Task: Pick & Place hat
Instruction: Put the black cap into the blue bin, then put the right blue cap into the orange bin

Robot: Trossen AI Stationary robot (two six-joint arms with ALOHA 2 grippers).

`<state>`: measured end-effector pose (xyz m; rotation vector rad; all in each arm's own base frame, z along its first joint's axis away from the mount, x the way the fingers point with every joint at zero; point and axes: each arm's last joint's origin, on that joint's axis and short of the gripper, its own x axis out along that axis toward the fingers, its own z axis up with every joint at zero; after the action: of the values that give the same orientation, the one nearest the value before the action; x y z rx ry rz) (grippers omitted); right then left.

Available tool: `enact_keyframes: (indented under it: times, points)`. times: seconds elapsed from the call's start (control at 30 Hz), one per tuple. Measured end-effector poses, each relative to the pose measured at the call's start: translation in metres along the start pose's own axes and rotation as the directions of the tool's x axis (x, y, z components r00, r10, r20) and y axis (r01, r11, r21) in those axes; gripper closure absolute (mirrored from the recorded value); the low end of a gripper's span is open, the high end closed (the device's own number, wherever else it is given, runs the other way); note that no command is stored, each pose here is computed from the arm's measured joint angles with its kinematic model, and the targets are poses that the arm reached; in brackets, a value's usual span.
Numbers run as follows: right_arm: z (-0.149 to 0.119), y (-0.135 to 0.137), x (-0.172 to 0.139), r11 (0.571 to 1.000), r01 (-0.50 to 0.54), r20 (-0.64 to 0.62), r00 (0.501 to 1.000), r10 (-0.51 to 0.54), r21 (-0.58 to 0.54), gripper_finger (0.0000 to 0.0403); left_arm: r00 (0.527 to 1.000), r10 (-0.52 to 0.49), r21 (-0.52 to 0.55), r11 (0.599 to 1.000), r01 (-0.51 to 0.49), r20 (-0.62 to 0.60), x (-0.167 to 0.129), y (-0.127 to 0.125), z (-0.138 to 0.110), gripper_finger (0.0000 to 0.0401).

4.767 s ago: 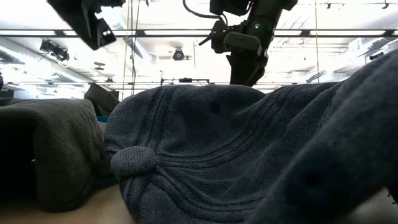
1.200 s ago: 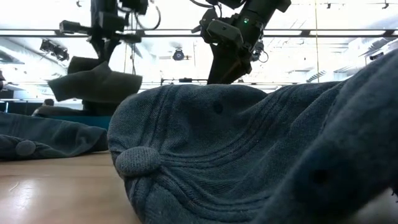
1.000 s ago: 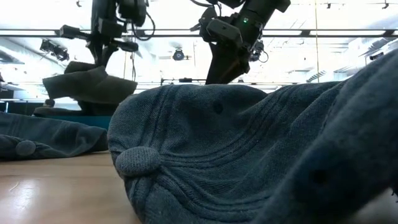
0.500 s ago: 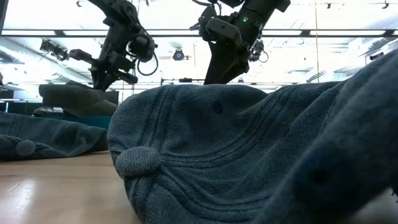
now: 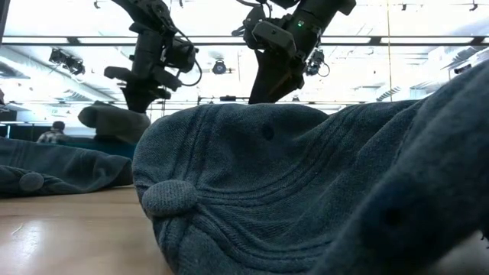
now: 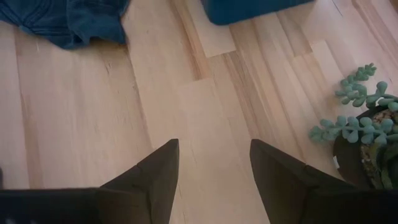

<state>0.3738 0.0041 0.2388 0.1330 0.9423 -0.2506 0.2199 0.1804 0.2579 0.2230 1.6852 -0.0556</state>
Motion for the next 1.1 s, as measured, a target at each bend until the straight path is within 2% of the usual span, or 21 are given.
enact_keyframes:
  times: [0.17,0.43,0.53,0.73,0.97,1.1]
  points:
    - [0.0,0.0,0.0,1.0,0.0,0.0,1.0,0.0,0.0,0.0199,1.0,0.01,0.0,1.0,-0.01,0.006,0.0,0.001,0.001,0.0371]
    - [0.0,0.0,0.0,1.0,0.0,-0.001,1.0,0.0,0.0,0.0199,0.998,0.067,-0.003,0.998,-0.067,-0.004,0.0,0.004,0.002,0.0278]
    - [0.0,0.0,0.0,1.0,0.0,-0.001,1.0,0.0,0.004,0.0199,0.993,0.114,0.011,0.993,-0.114,-0.034,-0.001,0.005,0.003,0.0258]
    - [0.0,0.0,0.0,1.0,0.0,-0.001,1.0,0.0,0.004,0.0199,0.989,0.125,0.078,0.99,-0.119,-0.075,-0.017,0.001,0.004,0.0265]
    - [0.0,0.001,0.0,1.0,-0.001,-0.001,1.0,0.001,0.002,0.0199,0.983,0.185,0.021,0.983,-0.185,-0.01,-0.053,0.001,0.011,0.0272]
    - [-0.002,0.006,-0.001,1.0,-0.008,-0.01,1.0,0.008,-0.012,0.0199,0.985,0.138,-0.038,0.99,-0.135,0.099,-0.084,-0.013,0.013,0.0272]
